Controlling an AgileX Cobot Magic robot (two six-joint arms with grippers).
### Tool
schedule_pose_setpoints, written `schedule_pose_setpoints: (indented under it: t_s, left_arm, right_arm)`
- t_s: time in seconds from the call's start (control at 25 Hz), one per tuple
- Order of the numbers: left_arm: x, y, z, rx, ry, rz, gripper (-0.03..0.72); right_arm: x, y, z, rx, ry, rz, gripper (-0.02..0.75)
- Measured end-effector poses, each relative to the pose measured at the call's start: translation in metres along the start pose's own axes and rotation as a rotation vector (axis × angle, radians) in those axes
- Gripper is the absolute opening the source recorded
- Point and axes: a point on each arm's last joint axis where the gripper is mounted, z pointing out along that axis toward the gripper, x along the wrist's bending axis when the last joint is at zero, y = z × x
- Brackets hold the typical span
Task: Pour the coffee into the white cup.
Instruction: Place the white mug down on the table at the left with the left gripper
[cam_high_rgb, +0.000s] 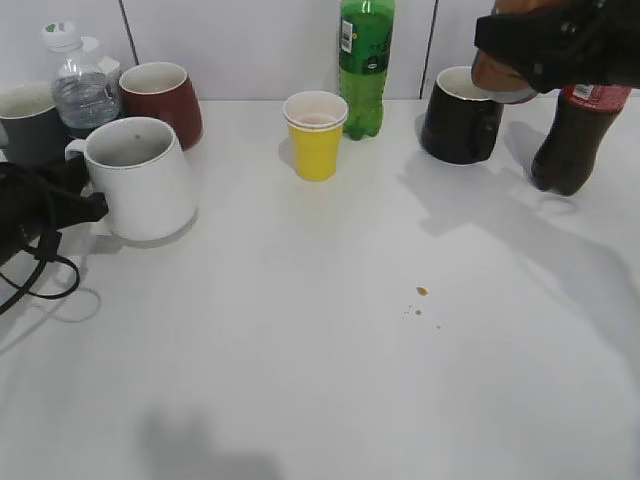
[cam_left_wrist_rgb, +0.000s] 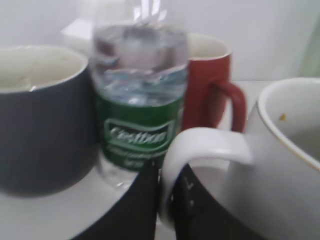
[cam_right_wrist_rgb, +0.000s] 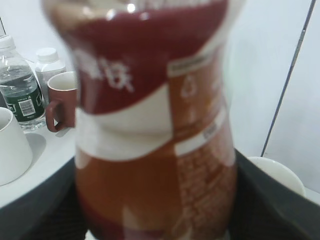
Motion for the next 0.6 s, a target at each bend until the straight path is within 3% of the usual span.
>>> schedule_pose_setpoints:
  t_s: [0.6]
  left_arm:
    - [0.003,-0.017,0.004,0.007,0.012,0.003,0.057]
  right_arm:
    - [0.0,0.0,0.0,0.001,-0.001,0.002,0.535]
